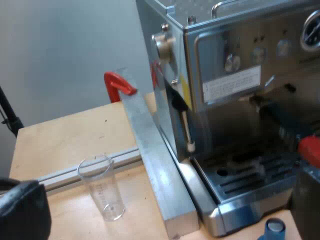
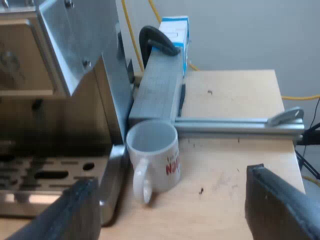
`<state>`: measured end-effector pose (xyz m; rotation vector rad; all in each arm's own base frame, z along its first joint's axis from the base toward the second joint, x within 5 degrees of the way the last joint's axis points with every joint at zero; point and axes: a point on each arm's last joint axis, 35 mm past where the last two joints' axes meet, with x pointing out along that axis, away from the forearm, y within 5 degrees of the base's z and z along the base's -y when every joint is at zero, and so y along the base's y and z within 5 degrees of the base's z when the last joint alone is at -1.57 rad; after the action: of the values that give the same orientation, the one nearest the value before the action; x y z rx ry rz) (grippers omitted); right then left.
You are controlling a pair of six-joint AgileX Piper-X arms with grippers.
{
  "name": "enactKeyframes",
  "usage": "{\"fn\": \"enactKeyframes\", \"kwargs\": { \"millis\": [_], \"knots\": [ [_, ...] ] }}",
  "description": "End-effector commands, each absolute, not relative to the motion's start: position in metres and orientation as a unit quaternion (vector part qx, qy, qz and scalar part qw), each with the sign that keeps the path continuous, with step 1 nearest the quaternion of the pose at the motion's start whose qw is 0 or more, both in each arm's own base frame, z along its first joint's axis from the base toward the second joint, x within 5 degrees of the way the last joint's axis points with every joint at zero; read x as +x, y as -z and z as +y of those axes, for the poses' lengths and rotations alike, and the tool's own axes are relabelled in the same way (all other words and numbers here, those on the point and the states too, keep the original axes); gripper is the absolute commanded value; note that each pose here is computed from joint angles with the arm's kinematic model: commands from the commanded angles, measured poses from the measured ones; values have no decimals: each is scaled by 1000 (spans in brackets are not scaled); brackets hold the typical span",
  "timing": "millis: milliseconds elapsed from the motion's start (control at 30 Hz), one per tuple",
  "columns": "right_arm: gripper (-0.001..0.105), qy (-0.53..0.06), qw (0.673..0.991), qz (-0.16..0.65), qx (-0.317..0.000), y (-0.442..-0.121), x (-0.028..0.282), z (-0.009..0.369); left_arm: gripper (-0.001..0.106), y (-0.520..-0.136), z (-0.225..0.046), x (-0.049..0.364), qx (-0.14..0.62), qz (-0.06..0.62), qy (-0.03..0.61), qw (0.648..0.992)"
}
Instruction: Put the handle in the coffee machine
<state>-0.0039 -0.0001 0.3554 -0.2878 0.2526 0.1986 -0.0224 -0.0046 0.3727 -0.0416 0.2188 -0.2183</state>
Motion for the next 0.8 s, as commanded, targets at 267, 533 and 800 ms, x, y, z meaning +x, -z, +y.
{"fn": "enactKeyframes", "kwargs": {
  "millis": [267, 533, 800],
  "knots": [
    [63, -103, 968, 170, -152, -329, -1, 0, 105, -341, -8, -17, -23, 183, 110, 977],
    [63, -105, 967, 180, -148, -325, 1, 1, 105, -327, -10, -13, -42, 223, 111, 968],
    [63, -104, 968, 172, -148, -319, 9, 2, 105, -326, -9, 8, -50, 167, 107, 979]
  ]
}}
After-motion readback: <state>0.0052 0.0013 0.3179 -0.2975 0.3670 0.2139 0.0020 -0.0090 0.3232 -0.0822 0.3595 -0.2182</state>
